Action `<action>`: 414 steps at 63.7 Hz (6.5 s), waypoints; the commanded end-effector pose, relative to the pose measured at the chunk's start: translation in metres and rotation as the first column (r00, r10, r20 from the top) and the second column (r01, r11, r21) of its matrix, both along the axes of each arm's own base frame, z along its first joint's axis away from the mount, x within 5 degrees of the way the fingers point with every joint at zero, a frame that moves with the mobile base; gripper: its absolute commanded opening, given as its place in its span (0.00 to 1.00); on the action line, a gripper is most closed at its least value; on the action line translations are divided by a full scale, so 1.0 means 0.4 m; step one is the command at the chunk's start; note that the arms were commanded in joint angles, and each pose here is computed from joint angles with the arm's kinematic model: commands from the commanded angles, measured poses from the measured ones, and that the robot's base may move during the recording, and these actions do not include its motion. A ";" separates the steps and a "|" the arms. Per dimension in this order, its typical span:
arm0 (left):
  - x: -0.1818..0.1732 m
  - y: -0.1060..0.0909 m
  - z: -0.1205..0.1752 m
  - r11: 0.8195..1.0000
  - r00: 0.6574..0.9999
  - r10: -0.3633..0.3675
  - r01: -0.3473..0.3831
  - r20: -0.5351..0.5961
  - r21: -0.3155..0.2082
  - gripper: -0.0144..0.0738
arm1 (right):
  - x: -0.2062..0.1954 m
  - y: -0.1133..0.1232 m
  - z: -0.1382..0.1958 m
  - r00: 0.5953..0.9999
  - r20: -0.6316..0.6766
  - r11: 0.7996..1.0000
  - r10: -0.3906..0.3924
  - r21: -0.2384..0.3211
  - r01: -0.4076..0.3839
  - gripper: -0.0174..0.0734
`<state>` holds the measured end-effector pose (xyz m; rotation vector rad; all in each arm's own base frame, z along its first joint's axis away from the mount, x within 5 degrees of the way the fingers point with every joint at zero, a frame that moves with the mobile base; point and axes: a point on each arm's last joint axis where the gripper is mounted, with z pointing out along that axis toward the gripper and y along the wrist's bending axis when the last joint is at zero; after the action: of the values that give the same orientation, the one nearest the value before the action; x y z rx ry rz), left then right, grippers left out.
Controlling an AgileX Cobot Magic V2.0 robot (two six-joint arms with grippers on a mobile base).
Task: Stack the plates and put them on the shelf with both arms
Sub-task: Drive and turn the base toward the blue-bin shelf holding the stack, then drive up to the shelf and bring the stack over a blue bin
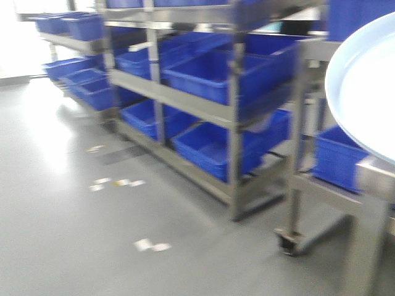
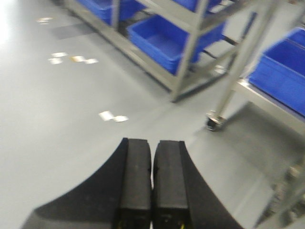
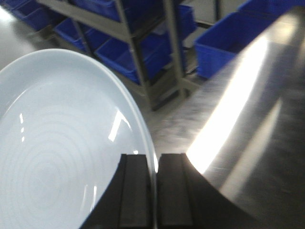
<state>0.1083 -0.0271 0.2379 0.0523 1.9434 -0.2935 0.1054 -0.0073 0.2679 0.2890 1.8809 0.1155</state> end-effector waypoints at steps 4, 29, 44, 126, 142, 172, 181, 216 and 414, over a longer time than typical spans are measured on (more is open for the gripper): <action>0.010 -0.001 0.043 0.999 0.995 0.014 -0.010 0.102 -0.042 0.27 | 0.008 -0.003 0.045 0.993 0.120 1.000 -0.007 -0.013 0.008 0.25; 0.010 -0.001 0.043 0.999 0.995 0.014 -0.010 0.102 -0.042 0.27 | 0.008 -0.003 0.045 0.993 0.120 1.000 -0.007 -0.013 0.008 0.25; 0.010 -0.001 0.043 0.999 0.995 0.014 -0.010 0.102 -0.042 0.27 | 0.008 -0.003 0.045 0.993 0.120 1.000 -0.007 -0.013 0.008 0.25; 0.010 -0.001 0.043 0.999 0.995 0.014 -0.010 0.102 -0.042 0.27 | 0.008 -0.003 0.045 0.993 0.120 1.000 -0.007 -0.013 0.008 0.25; 0.010 -0.001 0.043 0.999 0.995 0.014 -0.010 0.102 -0.042 0.27 | 0.008 -0.003 0.045 0.993 0.120 1.000 -0.007 -0.013 0.008 0.25; 0.010 -0.001 0.042 0.999 0.995 0.014 -0.010 0.100 -0.041 0.27 | 0.008 -0.003 0.045 0.993 0.120 1.000 -0.007 -0.013 0.008 0.25; 0.010 -0.001 0.042 0.999 0.995 0.014 -0.010 0.100 -0.041 0.27 | 0.008 -0.003 0.045 0.993 0.119 1.000 -0.007 -0.013 0.008 0.25; 0.010 -0.001 0.042 0.999 0.995 0.014 -0.010 0.100 -0.041 0.27 | 0.008 -0.003 0.045 0.993 0.120 1.000 -0.007 -0.013 0.008 0.25; 0.010 -0.001 0.042 0.999 0.995 0.014 -0.010 0.099 -0.041 0.27 | 0.008 -0.003 0.045 0.993 0.120 1.000 -0.007 -0.013 0.008 0.25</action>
<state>0.1080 -0.0270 0.2379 0.0524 1.9439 -0.2936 0.1054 -0.0073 0.2677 0.2891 1.8815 0.1155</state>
